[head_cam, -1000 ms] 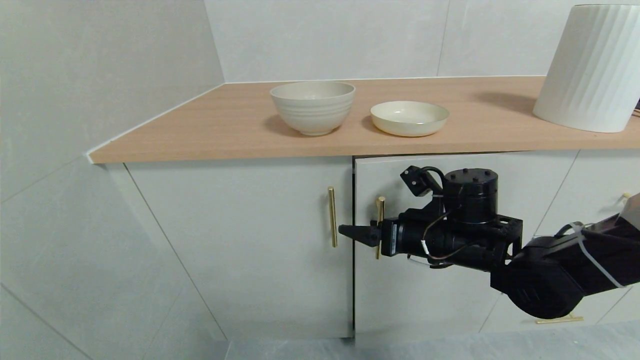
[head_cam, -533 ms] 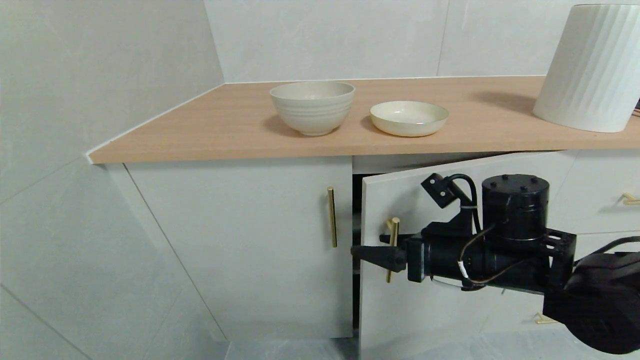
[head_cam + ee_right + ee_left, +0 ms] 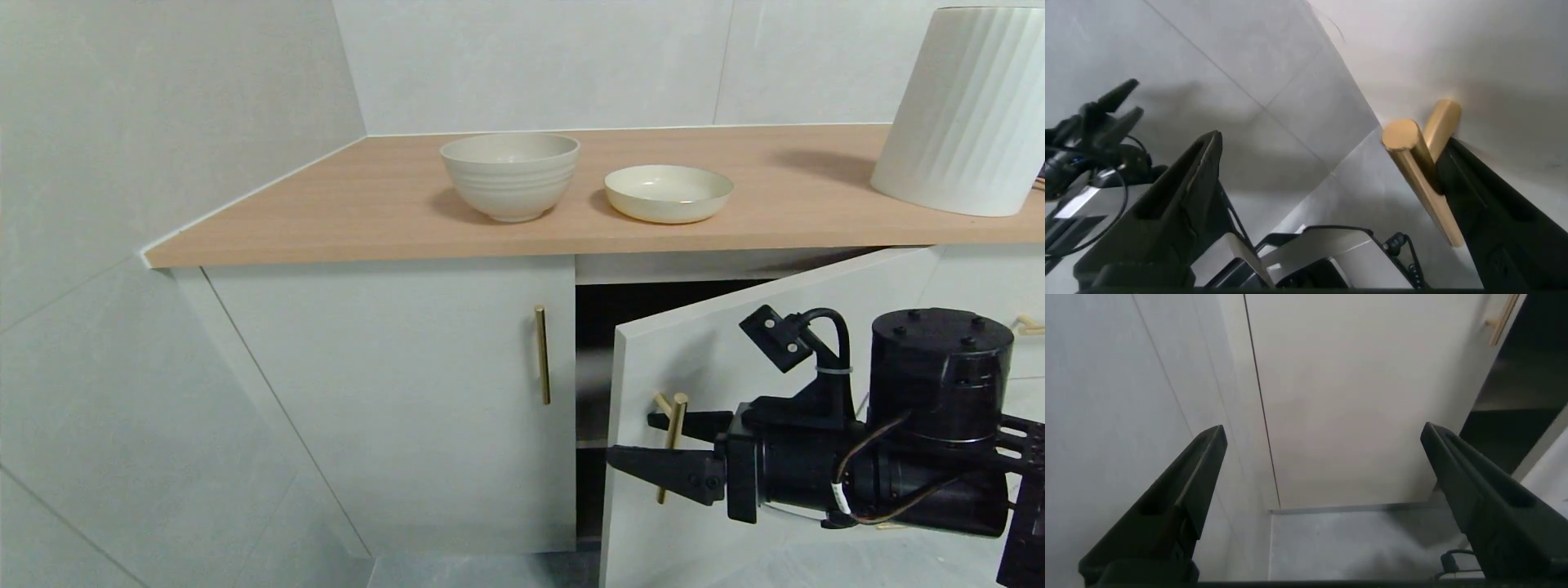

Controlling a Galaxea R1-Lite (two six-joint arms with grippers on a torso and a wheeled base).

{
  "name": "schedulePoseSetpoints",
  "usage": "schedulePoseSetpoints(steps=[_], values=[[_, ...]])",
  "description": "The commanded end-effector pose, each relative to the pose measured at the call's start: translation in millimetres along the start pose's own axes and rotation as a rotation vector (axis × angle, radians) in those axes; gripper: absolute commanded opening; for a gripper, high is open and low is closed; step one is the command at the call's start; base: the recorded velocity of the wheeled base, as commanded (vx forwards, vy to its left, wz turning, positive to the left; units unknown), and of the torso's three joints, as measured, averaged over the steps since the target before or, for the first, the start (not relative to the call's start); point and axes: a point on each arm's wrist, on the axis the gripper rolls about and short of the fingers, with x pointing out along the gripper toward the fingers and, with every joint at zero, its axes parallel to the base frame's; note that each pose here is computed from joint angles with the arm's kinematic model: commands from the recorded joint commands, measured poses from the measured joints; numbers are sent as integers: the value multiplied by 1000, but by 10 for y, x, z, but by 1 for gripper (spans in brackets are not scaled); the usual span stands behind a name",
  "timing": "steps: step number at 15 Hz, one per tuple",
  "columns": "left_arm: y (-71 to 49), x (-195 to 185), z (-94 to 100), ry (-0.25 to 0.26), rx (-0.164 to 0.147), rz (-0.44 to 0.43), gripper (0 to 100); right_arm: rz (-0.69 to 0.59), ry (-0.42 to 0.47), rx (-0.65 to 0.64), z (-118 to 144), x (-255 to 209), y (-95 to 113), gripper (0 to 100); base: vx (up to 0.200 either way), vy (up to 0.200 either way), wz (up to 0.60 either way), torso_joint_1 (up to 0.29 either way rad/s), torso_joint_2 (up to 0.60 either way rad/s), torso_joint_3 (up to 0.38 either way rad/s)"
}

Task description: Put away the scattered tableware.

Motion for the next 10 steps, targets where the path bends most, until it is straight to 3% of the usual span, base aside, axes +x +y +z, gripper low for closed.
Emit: schedulePoseSetpoints(steps=[1,3,5,7,9,10], values=[[-2,-1,44,-36,0,-7,100,2,0,2,-8,-34,16,100,0,0,0,0,0,0],[-4,-44,178,-50,10,-15,100,3,-3,1,-3,-40,21,100,0,0,0,0,0,0],[-26,-133,515,-46,14,-166,100,5,-9,-3,10,-56,34,100,0,0,0,0,0,0],[-49,-78,934,-4,-29,-389,100,6,-11,-2,11,-63,38,100,0,0,0,0,0,0],[-74,117,1247,57,-77,-497,100,4,-11,-2,11,-63,38,100,0,0,0,0,0,0],[-95,352,1437,128,-116,-569,100,5,-12,-4,13,-66,40,100,0,0,0,0,0,0]])
